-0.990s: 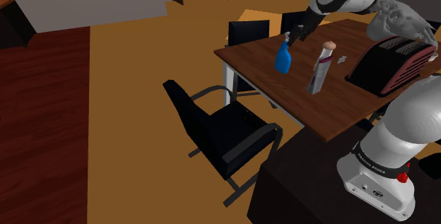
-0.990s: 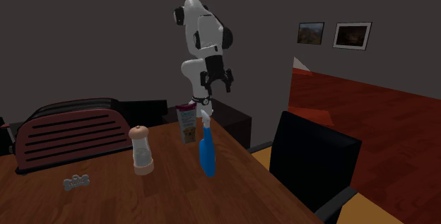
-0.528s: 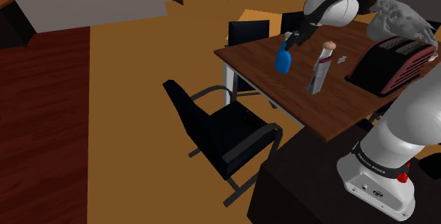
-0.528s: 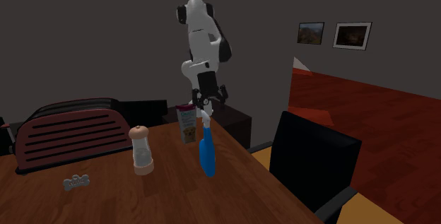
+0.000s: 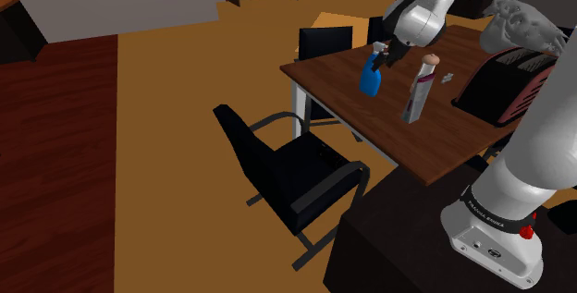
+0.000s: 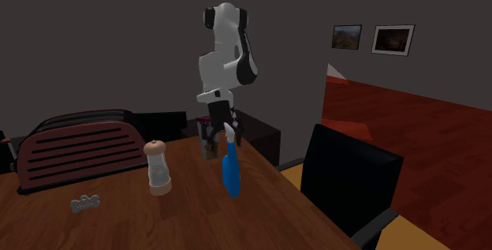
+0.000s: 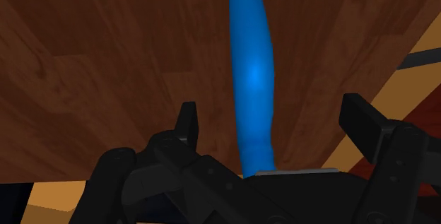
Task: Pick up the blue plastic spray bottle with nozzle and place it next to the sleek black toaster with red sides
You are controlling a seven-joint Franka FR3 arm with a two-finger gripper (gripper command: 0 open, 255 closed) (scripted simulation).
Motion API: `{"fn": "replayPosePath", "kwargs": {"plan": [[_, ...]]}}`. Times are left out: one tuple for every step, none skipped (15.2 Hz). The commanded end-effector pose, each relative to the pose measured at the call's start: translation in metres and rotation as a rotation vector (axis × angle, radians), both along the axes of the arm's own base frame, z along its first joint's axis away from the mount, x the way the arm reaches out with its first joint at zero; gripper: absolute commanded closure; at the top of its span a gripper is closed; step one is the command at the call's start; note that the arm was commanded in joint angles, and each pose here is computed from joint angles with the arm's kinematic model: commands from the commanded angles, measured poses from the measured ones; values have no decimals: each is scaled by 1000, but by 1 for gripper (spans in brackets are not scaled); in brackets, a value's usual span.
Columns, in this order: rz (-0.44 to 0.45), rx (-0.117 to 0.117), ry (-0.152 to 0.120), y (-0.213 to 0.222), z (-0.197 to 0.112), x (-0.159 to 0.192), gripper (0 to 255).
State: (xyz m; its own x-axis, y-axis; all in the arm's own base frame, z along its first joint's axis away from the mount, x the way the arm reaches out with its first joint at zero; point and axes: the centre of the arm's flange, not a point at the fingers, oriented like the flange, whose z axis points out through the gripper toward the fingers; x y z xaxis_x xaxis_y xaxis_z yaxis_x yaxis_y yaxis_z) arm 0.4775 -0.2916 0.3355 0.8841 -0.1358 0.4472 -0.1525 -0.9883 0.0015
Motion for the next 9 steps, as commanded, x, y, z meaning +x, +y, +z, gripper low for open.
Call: {"fn": "replayPosePath", "kwargs": {"plan": [[-3,1,-4,-5,-10,6,0],[-3,1,-4,-5,-14,8,0],[-3,1,-4,-6,-19,10,0],[-3,1,-4,-6,-24,13,0],[-3,1,-4,-6,-29,15,0],[-3,1,-4,-7,-33,17,0],[-3,1,-4,-7,-36,19,0],[-3,1,-4,-7,-36,19,0],[-3,1,-4,-7,-36,19,0]]}}
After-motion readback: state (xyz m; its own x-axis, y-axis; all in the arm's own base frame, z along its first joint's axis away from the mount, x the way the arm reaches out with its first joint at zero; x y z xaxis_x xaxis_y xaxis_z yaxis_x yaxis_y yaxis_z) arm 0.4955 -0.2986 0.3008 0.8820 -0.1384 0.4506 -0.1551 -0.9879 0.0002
